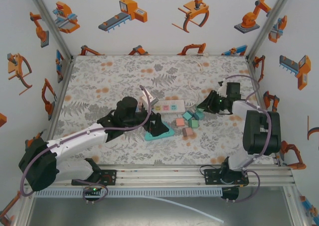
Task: Pull the plug off the socket
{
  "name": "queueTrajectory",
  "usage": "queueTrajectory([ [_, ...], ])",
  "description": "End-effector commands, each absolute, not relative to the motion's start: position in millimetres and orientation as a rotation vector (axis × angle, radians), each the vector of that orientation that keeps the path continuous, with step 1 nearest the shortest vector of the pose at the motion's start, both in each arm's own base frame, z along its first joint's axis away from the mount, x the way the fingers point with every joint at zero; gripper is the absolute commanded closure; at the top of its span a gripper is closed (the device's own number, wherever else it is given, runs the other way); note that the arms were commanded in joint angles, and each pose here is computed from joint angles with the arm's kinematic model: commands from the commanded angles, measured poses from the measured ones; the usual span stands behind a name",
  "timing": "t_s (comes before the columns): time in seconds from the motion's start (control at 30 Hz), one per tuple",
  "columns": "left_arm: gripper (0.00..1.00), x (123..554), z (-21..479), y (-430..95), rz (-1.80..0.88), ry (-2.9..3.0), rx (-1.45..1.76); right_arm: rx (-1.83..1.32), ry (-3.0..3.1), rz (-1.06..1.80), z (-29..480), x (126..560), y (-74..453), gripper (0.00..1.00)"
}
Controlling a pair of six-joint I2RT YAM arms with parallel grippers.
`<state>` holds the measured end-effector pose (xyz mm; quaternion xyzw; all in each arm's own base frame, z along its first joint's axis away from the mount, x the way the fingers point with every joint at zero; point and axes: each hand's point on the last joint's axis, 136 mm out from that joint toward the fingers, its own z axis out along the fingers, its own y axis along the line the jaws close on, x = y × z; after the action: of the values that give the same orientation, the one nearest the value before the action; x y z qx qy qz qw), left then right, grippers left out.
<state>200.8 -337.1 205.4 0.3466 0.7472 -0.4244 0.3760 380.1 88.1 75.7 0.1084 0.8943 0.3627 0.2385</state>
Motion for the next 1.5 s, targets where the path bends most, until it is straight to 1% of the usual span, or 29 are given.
queueTrajectory([
  [0.0,0.13,208.9,214.5,-341.9,-1.040,1.871,0.908,0.224,2.426,0.999,75.1,393.2,91.3,0.81],
  [0.1,0.12,211.0,216.2,-345.0,-1.047,1.870,0.900,0.228,2.451,0.982,66.2,391.7,89.8,0.73],
  [0.23,0.11,214.3,219.7,-345.3,-1.043,1.860,0.882,0.222,2.474,0.957,60.5,388.1,88.3,0.66],
  [0.3,0.10,216.2,220.0,-344.0,-1.032,1.861,0.870,0.223,2.483,0.933,59.8,386.3,86.0,0.61],
  [0.4,0.09,217.5,222.9,-341.6,-1.020,1.851,0.853,0.226,2.493,0.891,59.4,383.8,81.9,0.56],
  [0.67,0.08,222.7,227.2,-330.6,-0.967,1.848,0.800,0.251,2.482,0.737,73.0,380.0,65.0,0.52],
  [0.83,0.08,231.0,232.6,-313.5,-0.872,1.853,0.740,0.224,2.414,0.664,106.9,379.4,59.0,0.52],
  [0.97,0.08,250.0,236.5,-288.8,-0.773,1.882,0.621,0.087,2.356,0.582,144.3,379.1,68.4,0.52],
  [1.03,0.08,264.3,236.0,-269.9,-0.701,1.914,0.521,-0.014,2.317,0.559,165.5,379.2,81.8,0.52],
  [1.13,0.09,284.3,236.4,-236.4,-0.614,1.932,0.368,-0.240,2.218,0.500,199.4,377.9,115.9,0.53],
  [1.27,0.09,309.6,233.1,-188.8,-0.527,1.950,0.152,-0.615,2.037,0.491,233.8,367.0,182.4,0.53],
  [1.37,0.10,332.4,221.3,-153.8,-0.515,1.990,-0.042,-0.888,1.880,0.459,245.6,356.9,229.8,0.52],
  [1.47,0.10,350.6,210.6,-129.5,-0.507,2.003,-0.169,-1.111,1.741,0.475,248.1,349.4,270.1,0.52],
])
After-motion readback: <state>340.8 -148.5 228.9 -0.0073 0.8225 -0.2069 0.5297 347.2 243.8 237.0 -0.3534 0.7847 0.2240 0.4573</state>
